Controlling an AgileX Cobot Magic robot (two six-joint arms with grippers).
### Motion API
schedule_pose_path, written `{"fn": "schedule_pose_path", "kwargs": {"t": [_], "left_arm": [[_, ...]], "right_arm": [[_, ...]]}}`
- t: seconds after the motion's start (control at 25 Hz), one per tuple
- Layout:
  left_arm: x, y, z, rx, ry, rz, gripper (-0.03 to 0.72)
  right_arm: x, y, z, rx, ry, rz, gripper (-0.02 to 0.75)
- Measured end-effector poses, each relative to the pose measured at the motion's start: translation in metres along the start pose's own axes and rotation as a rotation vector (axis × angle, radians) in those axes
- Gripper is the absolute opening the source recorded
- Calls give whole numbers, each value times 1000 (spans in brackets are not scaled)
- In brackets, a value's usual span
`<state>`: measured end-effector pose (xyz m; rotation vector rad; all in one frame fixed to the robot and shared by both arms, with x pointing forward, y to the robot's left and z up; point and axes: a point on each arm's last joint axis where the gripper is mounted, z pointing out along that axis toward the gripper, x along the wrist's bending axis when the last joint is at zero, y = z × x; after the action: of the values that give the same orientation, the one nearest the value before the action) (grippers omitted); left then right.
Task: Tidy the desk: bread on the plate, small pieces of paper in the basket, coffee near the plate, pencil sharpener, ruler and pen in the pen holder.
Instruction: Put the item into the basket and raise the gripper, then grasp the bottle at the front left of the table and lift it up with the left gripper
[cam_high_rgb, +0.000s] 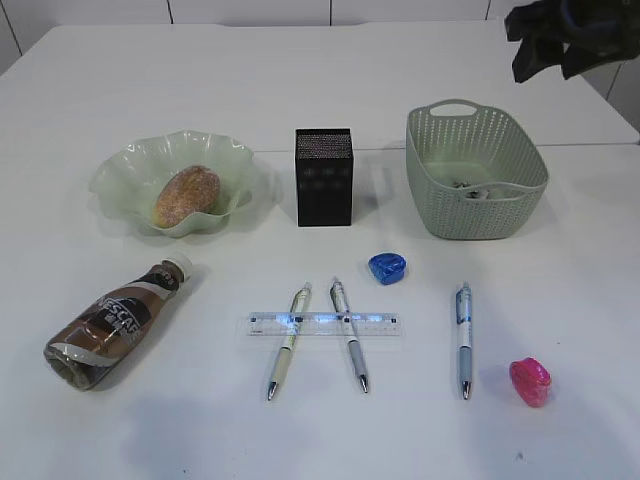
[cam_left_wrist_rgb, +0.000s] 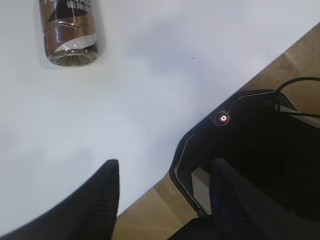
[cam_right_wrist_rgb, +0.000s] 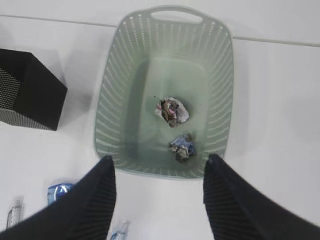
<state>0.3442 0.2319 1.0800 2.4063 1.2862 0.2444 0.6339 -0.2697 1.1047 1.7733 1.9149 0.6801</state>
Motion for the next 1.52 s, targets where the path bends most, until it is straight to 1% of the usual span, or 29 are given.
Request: {"fn": "schedule_pose_path", "kwargs": {"t": [0.04, 0.12, 0.24, 0.32, 0.4, 0.52, 0.56, 0.64, 0.92, 1.16, 1.32, 1.44, 1.52], "left_arm": [[0, 0, 0, 0, 0, 0, 400], [0, 0, 0, 0, 0, 0, 400], [0, 0, 0, 0, 0, 0, 400], [0, 0, 0, 0, 0, 0, 400], [0, 0, 0, 0, 0, 0, 400], [0, 0, 0, 0, 0, 0, 400], [0, 0, 0, 0, 0, 0, 400], [0, 0, 0, 0, 0, 0, 400], [0, 0, 0, 0, 0, 0, 400], [0, 0, 0, 0, 0, 0, 400], [0, 0, 0, 0, 0, 0, 400], [0, 0, 0, 0, 0, 0, 400], [0, 0, 0, 0, 0, 0, 400]], "right_arm": [[0, -1, -15, 4, 2, 1, 446], [1, -2, -25, 7, 10, 6, 446], [3, -4, -40, 16, 29, 19, 445], [4, -5, -43, 23, 33, 22, 445], [5, -7, -57, 31, 47, 22, 443], [6, -12, -65, 70, 56, 16, 443], [6, -12, -65, 70, 56, 16, 443], [8, -17, -67, 129, 75, 18, 442], [10, -27, -69, 241, 96, 16, 440], [11, -28, -69, 248, 108, 22, 440], [14, -28, -71, 249, 137, 35, 440], [17, -27, -79, 231, 176, 52, 440], [18, -28, -81, 228, 184, 55, 440]]}}
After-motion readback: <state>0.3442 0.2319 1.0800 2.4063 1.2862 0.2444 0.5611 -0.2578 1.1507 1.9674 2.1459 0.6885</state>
